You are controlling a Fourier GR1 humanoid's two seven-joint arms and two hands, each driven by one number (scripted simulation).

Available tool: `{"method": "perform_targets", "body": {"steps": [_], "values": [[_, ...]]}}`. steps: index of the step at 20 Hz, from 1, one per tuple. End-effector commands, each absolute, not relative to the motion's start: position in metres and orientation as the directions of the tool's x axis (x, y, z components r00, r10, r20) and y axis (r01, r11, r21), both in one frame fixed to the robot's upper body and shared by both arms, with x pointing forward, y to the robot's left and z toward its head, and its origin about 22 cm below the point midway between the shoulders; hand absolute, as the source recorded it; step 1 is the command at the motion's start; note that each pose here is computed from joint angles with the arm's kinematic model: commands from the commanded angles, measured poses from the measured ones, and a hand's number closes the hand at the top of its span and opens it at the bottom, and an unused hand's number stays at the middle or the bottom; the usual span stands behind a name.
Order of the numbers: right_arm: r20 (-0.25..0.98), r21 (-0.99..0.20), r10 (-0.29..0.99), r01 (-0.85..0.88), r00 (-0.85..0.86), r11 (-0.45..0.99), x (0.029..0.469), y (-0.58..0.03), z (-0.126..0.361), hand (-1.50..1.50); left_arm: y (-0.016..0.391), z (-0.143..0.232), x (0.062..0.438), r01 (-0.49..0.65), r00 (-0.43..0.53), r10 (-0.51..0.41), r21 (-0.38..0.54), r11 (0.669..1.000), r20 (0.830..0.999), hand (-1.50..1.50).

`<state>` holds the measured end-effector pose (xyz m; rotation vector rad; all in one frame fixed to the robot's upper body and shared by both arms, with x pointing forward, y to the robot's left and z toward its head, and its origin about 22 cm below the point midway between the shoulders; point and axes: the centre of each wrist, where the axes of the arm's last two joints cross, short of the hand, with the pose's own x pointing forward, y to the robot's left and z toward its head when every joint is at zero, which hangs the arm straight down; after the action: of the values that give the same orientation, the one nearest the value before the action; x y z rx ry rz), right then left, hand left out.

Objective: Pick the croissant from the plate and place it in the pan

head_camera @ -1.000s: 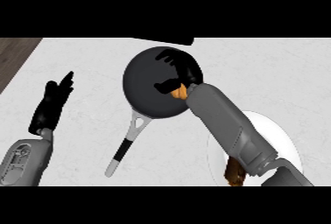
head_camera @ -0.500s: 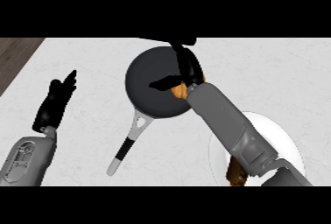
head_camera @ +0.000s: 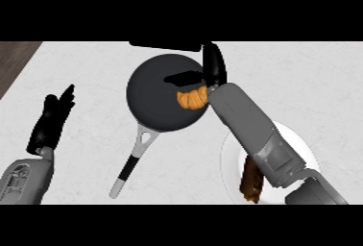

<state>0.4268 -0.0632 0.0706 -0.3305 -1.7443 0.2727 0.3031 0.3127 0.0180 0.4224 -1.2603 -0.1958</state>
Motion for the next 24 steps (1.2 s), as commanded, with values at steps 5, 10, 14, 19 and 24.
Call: {"method": "perform_targets", "body": {"steps": [5,10,14,19,24], "values": [[0.934,-0.282,0.301,0.120,-0.192,0.952,0.440,-0.110,0.066,-1.50,0.343,0.028,0.296,-0.159,0.344,-0.345,0.417,0.895,0.873,0.00],[0.943,-0.258,0.272,0.093,-0.193,0.962,0.446,-0.199,0.067,-1.50,0.360,0.010,0.270,-0.174,0.364,-0.327,0.409,0.896,0.872,0.00],[0.944,-0.275,0.277,0.036,-0.181,0.961,0.447,-0.235,0.081,-1.50,0.344,0.001,0.273,-0.173,0.372,-0.335,0.419,0.891,0.866,0.00],[0.939,-0.305,0.300,-0.001,-0.166,0.952,0.432,-0.295,0.080,-1.50,0.351,0.027,0.267,-0.180,0.364,-0.333,0.416,0.891,0.870,0.00],[0.933,-0.316,0.309,-0.009,-0.186,0.949,0.419,-0.339,0.077,-1.50,0.352,0.023,0.267,-0.184,0.354,-0.334,0.415,0.891,0.874,0.00]]}}
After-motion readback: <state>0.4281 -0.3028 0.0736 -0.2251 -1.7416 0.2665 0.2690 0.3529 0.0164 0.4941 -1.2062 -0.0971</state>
